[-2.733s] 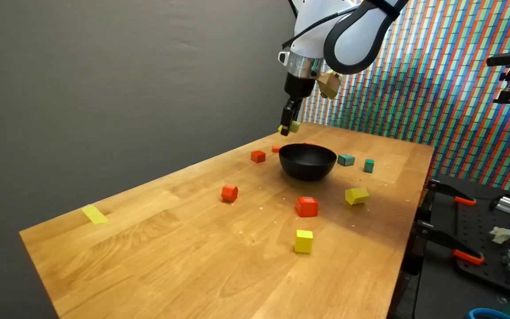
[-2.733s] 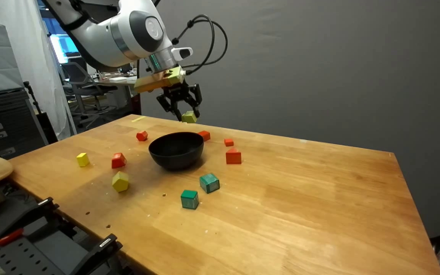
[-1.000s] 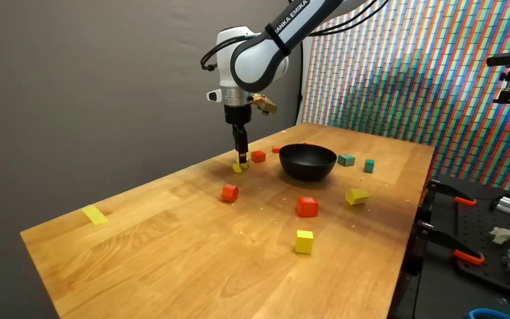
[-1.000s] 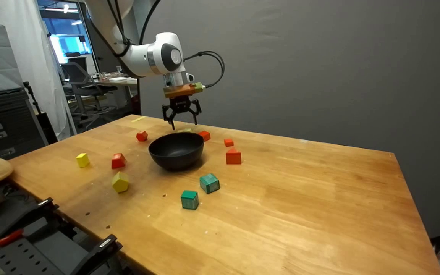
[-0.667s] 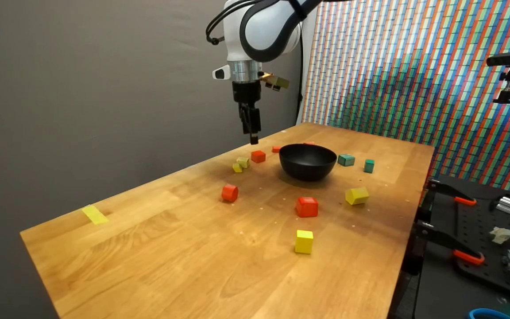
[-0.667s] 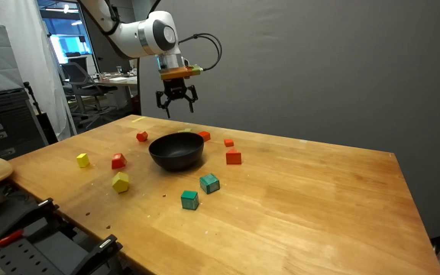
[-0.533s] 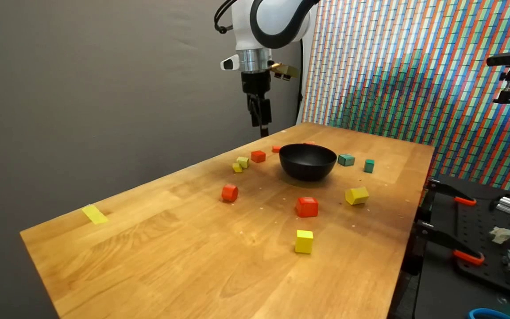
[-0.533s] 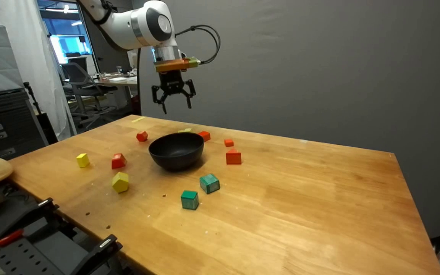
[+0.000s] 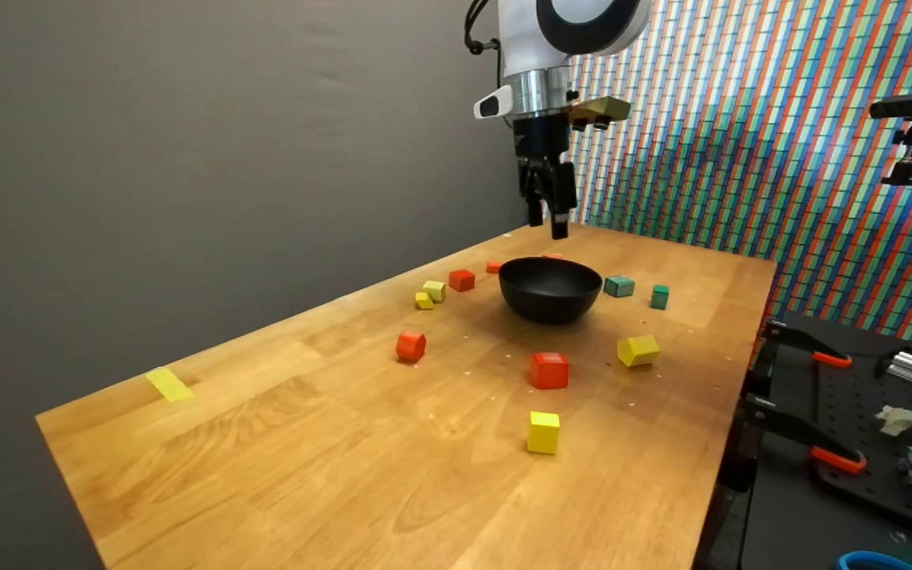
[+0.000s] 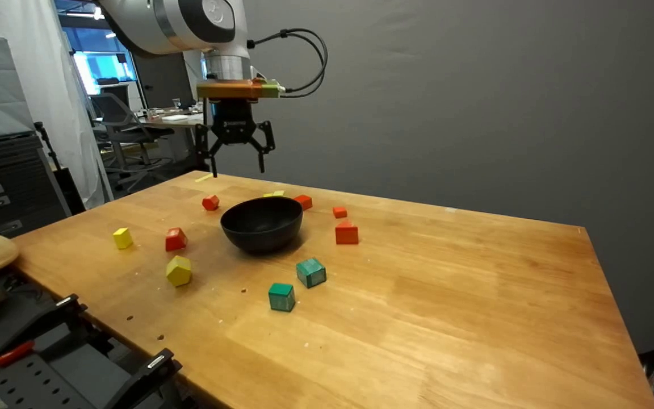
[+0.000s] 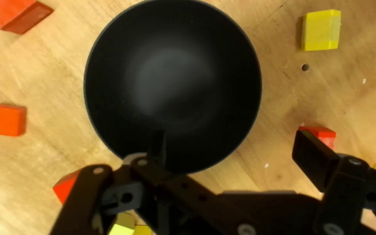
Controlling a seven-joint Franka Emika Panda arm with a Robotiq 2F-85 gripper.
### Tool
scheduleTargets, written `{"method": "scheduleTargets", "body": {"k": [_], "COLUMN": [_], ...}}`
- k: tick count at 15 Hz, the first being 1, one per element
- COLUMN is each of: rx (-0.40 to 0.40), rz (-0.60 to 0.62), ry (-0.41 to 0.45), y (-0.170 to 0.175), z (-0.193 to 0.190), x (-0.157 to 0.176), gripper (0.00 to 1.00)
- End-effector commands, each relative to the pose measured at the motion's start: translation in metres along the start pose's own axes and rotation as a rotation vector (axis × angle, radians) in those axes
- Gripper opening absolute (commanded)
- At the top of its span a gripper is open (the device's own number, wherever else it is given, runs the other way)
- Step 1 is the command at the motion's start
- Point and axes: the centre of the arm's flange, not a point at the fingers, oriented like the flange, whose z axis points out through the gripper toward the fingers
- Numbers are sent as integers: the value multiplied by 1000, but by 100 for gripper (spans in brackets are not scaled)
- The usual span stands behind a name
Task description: Take the blocks in the bowl and put them on the table
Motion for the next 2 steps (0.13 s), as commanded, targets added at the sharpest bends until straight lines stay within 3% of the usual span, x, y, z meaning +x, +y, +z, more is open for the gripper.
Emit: {"method": "scheduleTargets", "body": {"k": [1,2], "rx": [0,-2], "rz": [1,1], "ry": [0,1], "y": [-3,-5], "z": [0,-1], "x": [-4,-6], "gripper": [100,100]}}
